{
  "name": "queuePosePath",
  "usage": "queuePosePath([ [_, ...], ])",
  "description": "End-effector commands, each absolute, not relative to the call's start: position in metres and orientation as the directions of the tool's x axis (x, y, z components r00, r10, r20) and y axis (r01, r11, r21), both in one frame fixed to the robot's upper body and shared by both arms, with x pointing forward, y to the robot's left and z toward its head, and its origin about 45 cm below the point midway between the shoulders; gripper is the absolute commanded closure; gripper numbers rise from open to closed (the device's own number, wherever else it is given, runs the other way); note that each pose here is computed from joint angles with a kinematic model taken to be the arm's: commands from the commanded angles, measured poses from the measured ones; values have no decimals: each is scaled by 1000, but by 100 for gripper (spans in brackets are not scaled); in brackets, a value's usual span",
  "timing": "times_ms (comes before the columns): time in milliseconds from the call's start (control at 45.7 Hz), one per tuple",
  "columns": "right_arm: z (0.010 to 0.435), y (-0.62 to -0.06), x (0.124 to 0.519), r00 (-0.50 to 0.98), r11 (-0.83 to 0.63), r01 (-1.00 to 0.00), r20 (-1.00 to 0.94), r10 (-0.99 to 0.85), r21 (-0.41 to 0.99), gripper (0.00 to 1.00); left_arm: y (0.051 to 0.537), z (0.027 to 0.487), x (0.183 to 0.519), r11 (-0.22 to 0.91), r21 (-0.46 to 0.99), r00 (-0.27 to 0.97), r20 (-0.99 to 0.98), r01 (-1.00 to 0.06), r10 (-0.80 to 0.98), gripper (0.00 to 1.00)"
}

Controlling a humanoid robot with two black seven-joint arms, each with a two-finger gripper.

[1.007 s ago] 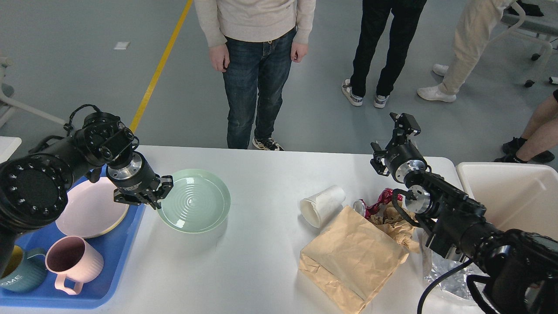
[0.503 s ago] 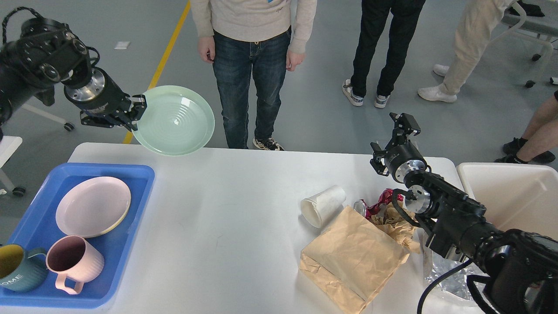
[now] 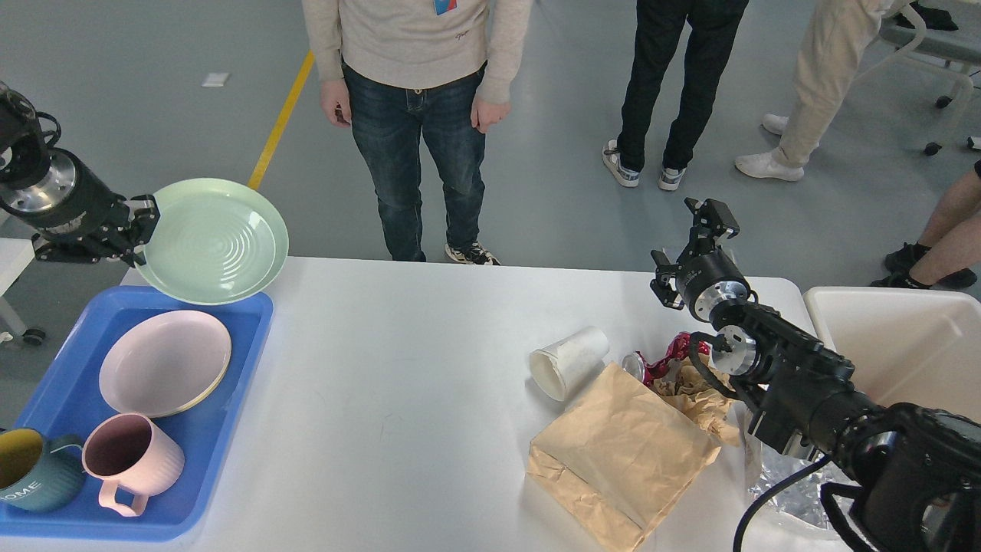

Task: Tidy desktop
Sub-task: 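Lift the pale green plate and lower it onto the pink plate, then release the plate and raise the left gripper above the tray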

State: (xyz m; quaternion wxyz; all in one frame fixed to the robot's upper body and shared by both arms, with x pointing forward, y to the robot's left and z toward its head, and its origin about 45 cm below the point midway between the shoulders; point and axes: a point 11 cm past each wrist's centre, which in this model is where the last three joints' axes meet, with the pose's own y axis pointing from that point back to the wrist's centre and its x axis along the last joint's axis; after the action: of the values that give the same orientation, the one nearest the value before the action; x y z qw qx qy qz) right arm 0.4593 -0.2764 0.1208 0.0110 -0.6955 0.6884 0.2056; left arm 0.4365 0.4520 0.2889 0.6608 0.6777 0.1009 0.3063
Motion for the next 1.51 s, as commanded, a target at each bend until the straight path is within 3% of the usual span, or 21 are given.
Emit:
queuePosePath([
  [0, 121, -276, 459, -32, -52, -962, -301, -953, 268, 0, 470, 255, 419, -131, 969, 784, 245, -208, 570, 100],
  [175, 121, -276, 459, -32, -52, -962, -301, -953, 268, 0, 513, 246, 410, -244, 937, 710, 349, -250, 612, 100],
  [328, 121, -276, 459, -32, -52, -962, -301, -953, 268, 0, 514, 230, 409, -295, 916, 694, 399, -272, 599, 100],
  [678, 121, -276, 459, -32, -52, -962, -301, -953, 268, 0, 507, 189, 392, -306, 927, 722, 365, -218, 589, 100],
  [1116, 121, -276, 459, -32, -52, -962, -301, -953, 268, 0, 508, 187, 390, -311, 925, 720, 367, -217, 589, 100],
  [1488, 121, -276, 459, -32, -52, -962, -301, -953, 268, 0, 509, 188, 391, -319, 921, 715, 378, -224, 588, 92],
])
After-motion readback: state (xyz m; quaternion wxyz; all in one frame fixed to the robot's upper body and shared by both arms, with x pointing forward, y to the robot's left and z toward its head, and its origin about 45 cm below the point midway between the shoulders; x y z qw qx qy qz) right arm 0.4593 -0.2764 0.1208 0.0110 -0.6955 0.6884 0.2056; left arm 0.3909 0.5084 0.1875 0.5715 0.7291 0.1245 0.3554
